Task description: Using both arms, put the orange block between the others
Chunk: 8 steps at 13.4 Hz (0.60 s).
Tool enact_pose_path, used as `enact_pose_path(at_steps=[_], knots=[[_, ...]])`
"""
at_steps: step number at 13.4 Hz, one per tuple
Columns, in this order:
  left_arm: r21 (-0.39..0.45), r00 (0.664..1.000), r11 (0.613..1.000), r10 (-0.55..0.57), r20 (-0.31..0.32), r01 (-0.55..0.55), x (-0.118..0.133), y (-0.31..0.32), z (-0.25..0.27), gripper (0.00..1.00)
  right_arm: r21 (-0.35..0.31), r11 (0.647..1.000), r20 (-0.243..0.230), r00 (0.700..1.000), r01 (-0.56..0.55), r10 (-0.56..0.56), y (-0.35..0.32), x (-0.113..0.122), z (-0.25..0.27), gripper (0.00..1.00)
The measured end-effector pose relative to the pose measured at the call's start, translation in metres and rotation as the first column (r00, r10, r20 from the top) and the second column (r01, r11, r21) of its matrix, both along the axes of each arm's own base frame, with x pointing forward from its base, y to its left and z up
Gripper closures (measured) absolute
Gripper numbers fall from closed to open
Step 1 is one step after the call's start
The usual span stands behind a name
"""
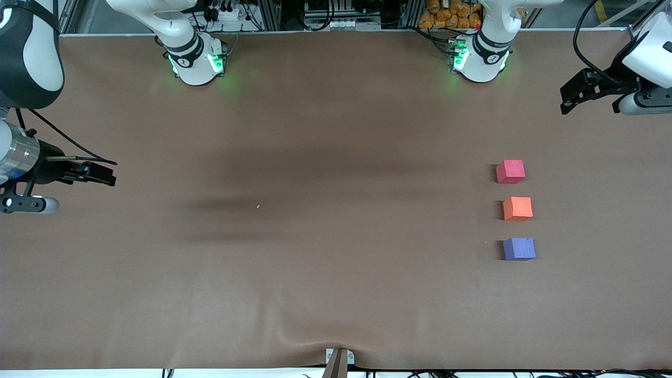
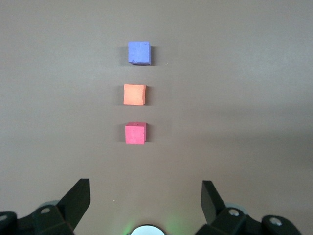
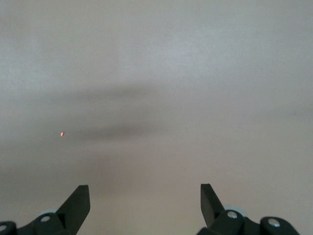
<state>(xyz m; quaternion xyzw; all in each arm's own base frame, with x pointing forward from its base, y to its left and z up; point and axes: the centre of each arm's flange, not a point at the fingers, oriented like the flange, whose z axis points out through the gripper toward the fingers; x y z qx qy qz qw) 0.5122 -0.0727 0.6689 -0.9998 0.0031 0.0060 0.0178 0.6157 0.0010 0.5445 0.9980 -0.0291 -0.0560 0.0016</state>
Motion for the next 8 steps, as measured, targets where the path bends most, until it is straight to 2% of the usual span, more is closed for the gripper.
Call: enact_pose_path(at_steps=[8], knots=[[-0.004,1.000,1.000,-0.026,-0.007,0.026,-0.0021,0.0004,0.0011,0.00,-0.004,1.000,0.004,1.000,0.000,0.000,-0.0007,0.0003,0.0021,0.00]])
